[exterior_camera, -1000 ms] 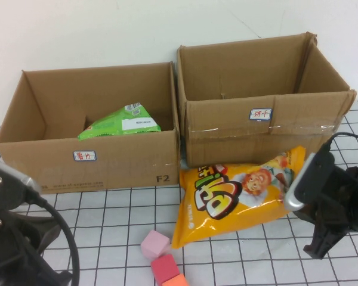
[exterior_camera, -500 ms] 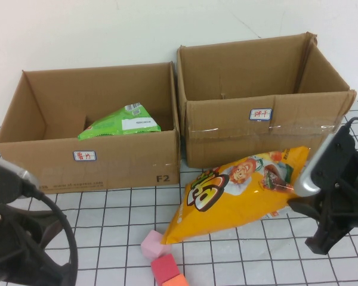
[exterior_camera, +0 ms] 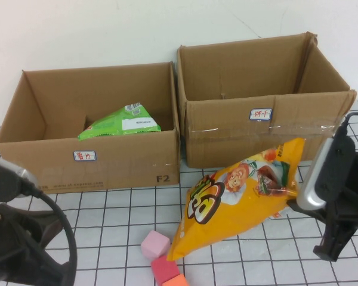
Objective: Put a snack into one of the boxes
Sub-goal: Pick up the potato chip
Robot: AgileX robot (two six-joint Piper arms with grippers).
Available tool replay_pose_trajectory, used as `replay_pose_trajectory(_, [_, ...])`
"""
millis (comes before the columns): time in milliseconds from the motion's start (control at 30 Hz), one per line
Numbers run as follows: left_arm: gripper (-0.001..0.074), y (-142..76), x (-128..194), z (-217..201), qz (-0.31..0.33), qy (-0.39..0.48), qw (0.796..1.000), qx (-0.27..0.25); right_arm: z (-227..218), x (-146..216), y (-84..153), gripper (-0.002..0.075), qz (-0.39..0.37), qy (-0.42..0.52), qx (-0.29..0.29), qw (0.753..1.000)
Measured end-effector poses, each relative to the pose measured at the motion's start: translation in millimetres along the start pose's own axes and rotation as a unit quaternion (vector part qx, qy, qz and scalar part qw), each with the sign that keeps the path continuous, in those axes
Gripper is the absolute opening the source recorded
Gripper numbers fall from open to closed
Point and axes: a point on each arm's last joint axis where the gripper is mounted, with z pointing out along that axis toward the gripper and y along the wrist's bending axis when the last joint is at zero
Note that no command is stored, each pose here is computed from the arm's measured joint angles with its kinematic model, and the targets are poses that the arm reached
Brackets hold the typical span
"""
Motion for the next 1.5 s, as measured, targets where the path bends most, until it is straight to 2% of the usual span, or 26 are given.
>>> replay_pose_trajectory(133, [-0.0001, 0.1, -0.1, 0.0, 0.001, 0.0, 1.0, 0.0, 7.9, 4.2, 0.3, 0.002, -0.014, 0.011, -0.009, 1.0])
replay_pose_trajectory(200, [-0.0001, 0.1, -0.1, 0.0, 0.001, 0.0, 1.0, 0.0, 15.0, 8.2, 0.8, 0.0076, -0.012, 0.022, -0.018, 1.0])
replay_pose_trajectory(267, [-0.0001, 0.1, -0.1, 0.0, 0.001, 0.0, 1.0, 0.0, 23.3, 13.0, 1.4, 0.0183, -0.005, 0.033, -0.027, 0.999])
replay_pose_trajectory(400, [-0.0001, 0.1, -0.1, 0.0, 0.001, 0.0, 1.0, 0.0, 38.1, 21.8, 2.7, 0.0449, 0.014, 0.053, -0.041, 0.998])
replay_pose_trajectory(467, [-0.0001, 0.1, -0.1, 0.0, 0.001, 0.0, 1.0, 0.0, 44.0, 25.9, 2.5, 0.0534, 0.018, 0.062, -0.042, 0.997])
replay_pose_trajectory(533, [-0.0001, 0.1, -0.1, 0.0, 0.001, 0.0, 1.0, 0.0, 50.3, 30.4, 1.9, 0.0578, 0.021, 0.072, -0.04, 0.996])
replay_pose_trajectory(667, [-0.0001, 0.1, -0.1, 0.0, 0.001, 0.0, 1.0, 0.0, 62.1, 39.5, 2.5, 0.0603, 0.03, 0.092, -0.044, 0.994])
replay_pose_trajectory(800, [-0.0001, 0.1, -0.1, 0.0, 0.001, 0.0, 1.0, 0.0, 71.4, 47.2, 4.3, 0.0588, 0.038, 0.107, -0.052, 0.992])
replay_pose_trajectory(900, [-0.0001, 0.1, -0.1, 0.0, 0.001, 0.0, 1.0, 0.0, 73.6, 48.9, 4.4, 0.0517, 0.043, 0.111, -0.051, 0.992])
replay_pose_trajectory(967, [-0.0001, 0.1, -0.1, 0.0, 0.001, 0.0, 1.0, 0.0, 73.8, 48.6, 4.0, 0.0428, 0.043, 0.11, -0.051, 0.992])
replay_pose_trajectory(1133, [-0.0001, 0.0, 0.0, 0.0, 0.0, 0.0, 1.0, 0.0, 74.0, 45.2, 5.4, 0.0136, 0.047, 0.104, -0.068, 0.991])
replay_pose_trajectory(1200, [-0.0001, 0.0, 0.0, 0.0, 0.0, 0.0, 1.0, 0.0, 74.0, 43.9, 5.8, 0.0076, 0.053, 0.101, -0.072, 0.991])
replay_pose_trajectory(1500, [-0.0001, 0.1, -0.1, 0.0, 0.001, 0.0, 1.0, 0.0, 54.1, 25.9, 6.0, 0.0064, 0.056, 0.06, -0.076, 0.994])
